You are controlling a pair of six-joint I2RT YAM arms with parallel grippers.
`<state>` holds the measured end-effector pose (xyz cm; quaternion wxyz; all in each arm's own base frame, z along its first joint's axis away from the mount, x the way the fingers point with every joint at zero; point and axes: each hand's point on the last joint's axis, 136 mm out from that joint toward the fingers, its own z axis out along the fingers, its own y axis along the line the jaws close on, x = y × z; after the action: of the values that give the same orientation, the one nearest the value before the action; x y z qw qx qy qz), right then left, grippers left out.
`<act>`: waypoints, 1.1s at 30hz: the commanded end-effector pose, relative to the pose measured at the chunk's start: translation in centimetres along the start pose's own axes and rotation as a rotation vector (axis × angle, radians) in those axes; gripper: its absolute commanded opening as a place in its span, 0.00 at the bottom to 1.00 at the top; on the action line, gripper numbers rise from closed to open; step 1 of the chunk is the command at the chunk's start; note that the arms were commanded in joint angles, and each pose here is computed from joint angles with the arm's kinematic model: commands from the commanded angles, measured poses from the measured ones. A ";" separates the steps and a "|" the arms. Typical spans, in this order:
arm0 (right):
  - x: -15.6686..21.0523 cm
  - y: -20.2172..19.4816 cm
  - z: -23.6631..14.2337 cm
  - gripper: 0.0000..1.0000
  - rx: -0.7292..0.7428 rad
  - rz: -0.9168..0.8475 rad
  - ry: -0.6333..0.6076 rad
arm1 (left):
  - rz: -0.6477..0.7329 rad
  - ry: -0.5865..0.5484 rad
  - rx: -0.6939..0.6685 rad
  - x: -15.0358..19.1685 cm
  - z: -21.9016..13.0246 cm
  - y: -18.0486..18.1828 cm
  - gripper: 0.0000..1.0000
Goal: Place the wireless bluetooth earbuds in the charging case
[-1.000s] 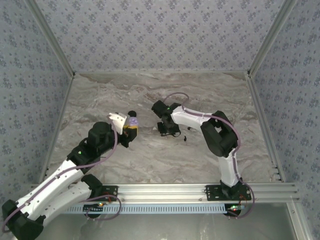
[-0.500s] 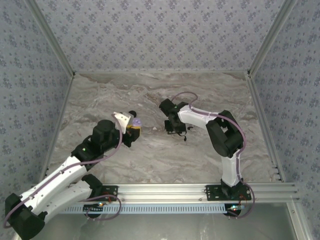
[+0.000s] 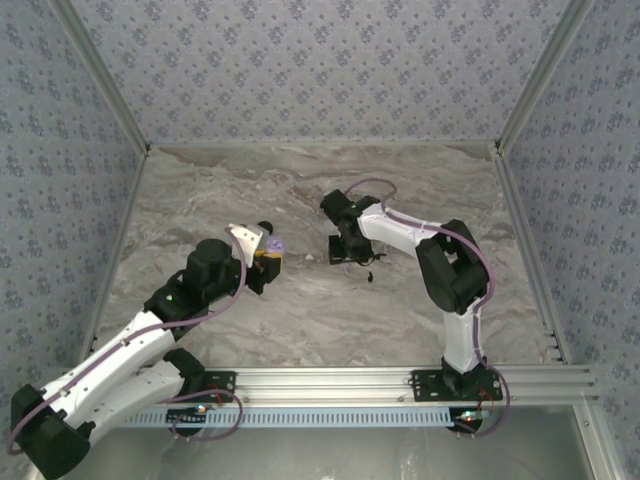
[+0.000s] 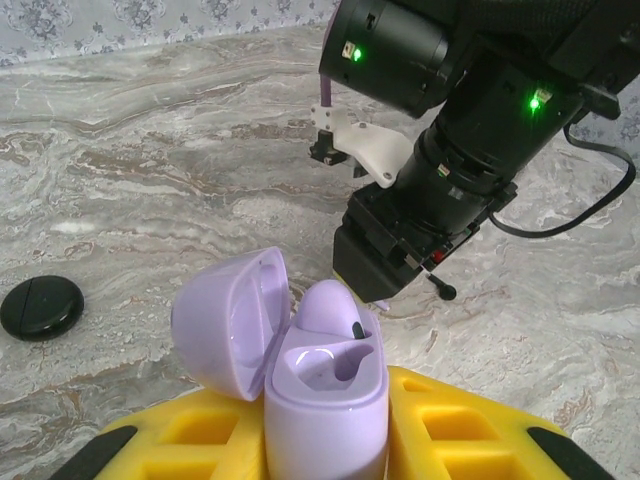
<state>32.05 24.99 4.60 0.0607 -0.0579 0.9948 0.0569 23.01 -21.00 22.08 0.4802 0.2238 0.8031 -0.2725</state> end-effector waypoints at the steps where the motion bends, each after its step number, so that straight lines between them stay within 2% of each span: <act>1: 0.6 -0.2 -0.8 0.47 0.007 -0.019 0.062 | 0.015 -0.063 0.035 -2.2 -0.5 -1.0 0.28; 7: 0.6 -0.7 -0.2 0.41 0.025 -0.005 0.099 | 0.015 -0.062 0.035 -2.2 -0.4 -1.0 0.28; 33: 0.8 -0.9 2.0 0.36 0.045 0.003 0.150 | 0.014 -0.057 0.034 -2.0 -0.3 -0.9 0.28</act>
<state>31.58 24.27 2.32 -0.0015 -0.0593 0.9978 0.0305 23.09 -21.07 22.34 0.4845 0.2233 0.8001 -0.2744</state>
